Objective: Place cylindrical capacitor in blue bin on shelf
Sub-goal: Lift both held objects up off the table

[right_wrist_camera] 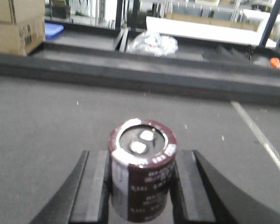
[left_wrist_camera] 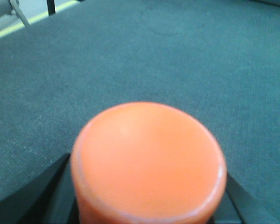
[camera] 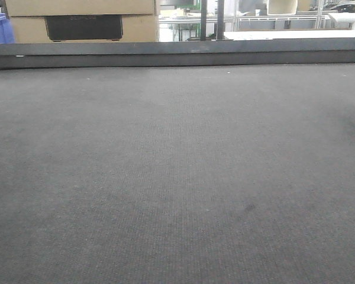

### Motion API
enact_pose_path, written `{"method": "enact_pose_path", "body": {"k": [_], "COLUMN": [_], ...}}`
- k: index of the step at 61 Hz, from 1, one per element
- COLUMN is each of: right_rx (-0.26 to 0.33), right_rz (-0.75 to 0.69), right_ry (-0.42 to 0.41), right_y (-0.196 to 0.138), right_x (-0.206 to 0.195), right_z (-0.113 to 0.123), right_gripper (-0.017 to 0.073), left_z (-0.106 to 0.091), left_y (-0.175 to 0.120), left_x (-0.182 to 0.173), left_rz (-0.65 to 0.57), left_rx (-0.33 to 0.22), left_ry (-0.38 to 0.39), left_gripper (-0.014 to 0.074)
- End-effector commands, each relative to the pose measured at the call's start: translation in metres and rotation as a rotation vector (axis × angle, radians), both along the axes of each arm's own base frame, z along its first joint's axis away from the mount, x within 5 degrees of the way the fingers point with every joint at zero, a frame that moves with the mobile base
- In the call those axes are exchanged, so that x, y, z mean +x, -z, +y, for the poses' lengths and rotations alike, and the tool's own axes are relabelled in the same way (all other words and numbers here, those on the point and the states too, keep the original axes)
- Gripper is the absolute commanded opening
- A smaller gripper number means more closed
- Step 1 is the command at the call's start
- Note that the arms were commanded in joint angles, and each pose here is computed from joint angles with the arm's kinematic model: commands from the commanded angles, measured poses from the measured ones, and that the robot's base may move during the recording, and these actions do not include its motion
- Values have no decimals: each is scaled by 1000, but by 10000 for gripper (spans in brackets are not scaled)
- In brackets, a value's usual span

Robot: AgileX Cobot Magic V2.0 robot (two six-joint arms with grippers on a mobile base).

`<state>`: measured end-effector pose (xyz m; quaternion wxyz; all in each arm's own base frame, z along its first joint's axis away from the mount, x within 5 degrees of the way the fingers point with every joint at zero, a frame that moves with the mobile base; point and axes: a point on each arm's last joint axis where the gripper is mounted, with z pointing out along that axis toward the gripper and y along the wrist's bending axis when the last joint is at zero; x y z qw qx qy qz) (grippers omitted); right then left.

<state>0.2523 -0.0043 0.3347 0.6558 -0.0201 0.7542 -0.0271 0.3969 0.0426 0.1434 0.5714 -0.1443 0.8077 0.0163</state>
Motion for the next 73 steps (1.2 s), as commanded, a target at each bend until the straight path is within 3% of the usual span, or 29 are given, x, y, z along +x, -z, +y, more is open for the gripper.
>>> {"method": "enact_pose_path", "body": {"k": [1,10,17,32,38,46,58,73], "right_rx": [15,59,60,63,60,70,122,112], "right_rz": [7,75,157,248,250,279,261,271], "right_ry": [2,13,11,-1,-23,-53,-104,-121], "right_y": [-1,-1,-8,-19,-26,-34,-50,-57], "right_x": [-2,-3,-3,-14,-26,-49,-89,-127], "right_z": [0,0,1,3,8,14,20,19], "right_gripper": [-130,-130,-130,-130,-131,-132,-132,-132], "left_z": [-1,-8,-18,-47,-55,-62,-62,-65], "left_y": [-27,-69,-115,-180,-198,-217,-242,-262], "left_x": [-2,-13,-28,-69,-91,-122,-173,-227], "left_rz": [-30,18,83,117,130,168,201,196], "left_rx": [3,57,110,191,190,146,155,106], "left_ry": [15,114,188,290,314,336,377,439], "left_gripper": [-110,-111,-111,-111,-111,-111,-111,-111]}}
